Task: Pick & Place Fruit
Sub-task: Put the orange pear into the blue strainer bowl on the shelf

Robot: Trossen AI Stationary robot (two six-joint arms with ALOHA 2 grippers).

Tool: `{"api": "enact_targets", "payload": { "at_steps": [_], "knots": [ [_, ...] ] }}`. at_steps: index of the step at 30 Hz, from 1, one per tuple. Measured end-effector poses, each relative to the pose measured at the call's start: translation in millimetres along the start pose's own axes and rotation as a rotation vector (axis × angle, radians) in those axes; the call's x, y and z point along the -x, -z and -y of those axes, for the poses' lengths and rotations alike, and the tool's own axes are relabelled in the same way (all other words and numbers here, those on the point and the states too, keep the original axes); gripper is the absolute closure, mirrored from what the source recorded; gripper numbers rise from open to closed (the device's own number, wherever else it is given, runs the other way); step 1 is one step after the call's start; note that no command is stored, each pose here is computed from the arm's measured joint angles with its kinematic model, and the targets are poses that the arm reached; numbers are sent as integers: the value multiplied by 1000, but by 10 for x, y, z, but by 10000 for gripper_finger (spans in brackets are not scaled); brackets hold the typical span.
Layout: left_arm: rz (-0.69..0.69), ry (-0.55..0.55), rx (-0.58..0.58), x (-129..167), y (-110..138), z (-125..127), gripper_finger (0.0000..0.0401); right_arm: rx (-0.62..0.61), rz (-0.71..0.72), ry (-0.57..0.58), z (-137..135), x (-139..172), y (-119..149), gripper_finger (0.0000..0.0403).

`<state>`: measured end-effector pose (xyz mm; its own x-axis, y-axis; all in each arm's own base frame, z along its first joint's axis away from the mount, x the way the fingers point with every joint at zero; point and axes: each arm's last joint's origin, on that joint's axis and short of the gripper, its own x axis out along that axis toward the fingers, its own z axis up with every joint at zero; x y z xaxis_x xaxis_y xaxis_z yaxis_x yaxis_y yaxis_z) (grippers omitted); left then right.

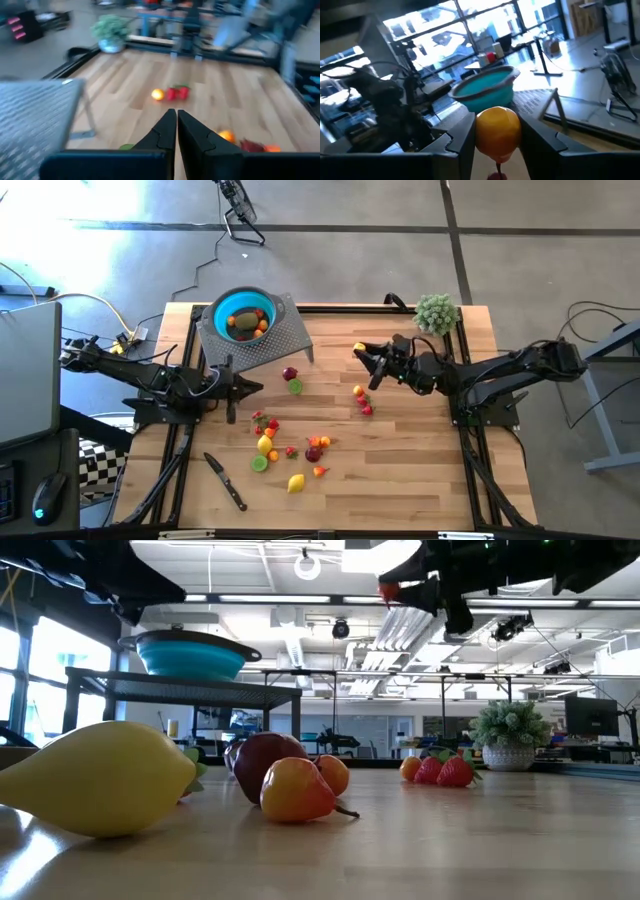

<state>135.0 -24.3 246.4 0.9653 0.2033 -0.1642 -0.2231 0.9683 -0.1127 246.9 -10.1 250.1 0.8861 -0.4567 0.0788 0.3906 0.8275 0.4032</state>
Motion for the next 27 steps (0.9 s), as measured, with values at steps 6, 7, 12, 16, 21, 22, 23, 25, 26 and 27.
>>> {"api": "enact_targets", "payload": {
  "at_steps": [6, 7, 12, 16, 21, 22, 23, 25, 26, 27],
  "knots": [
    [12, -78, 123, 0, 5, -24, 389, 36, 40, -99, -45, -81, 68, 272],
    [10, -58, 128, -1, 3, -18, 389, 38, 43, -109, -49, -89, 76, 271],
    [42, -1, 192, -8, -41, 8, 389, 48, 51, -148, -68, -132, 121, 271],
    [26, 0, 185, -38, -22, 22, 389, 68, 61, -157, -121, -199, 98, 271],
    [-13, -53, 135, -122, 40, 42, 389, 114, 60, -210, -238, -338, 91, 270],
    [-19, -72, 116, -140, 53, 43, 388, 119, 62, -221, -265, -372, 84, 270],
    [-24, -90, 96, -156, 64, 45, 388, 124, 61, -234, -287, -395, 82, 270],
    [-23, -102, 87, -189, 72, 56, 388, 136, 57, -259, -325, -450, 90, 270],
    [-14, -99, 91, -200, 65, 65, 388, 142, 55, -265, -338, -474, 97, 270],
    [0, -96, 95, -210, 53, 72, 386, 145, 52, -266, -347, -495, 106, 270]
  ]
}}
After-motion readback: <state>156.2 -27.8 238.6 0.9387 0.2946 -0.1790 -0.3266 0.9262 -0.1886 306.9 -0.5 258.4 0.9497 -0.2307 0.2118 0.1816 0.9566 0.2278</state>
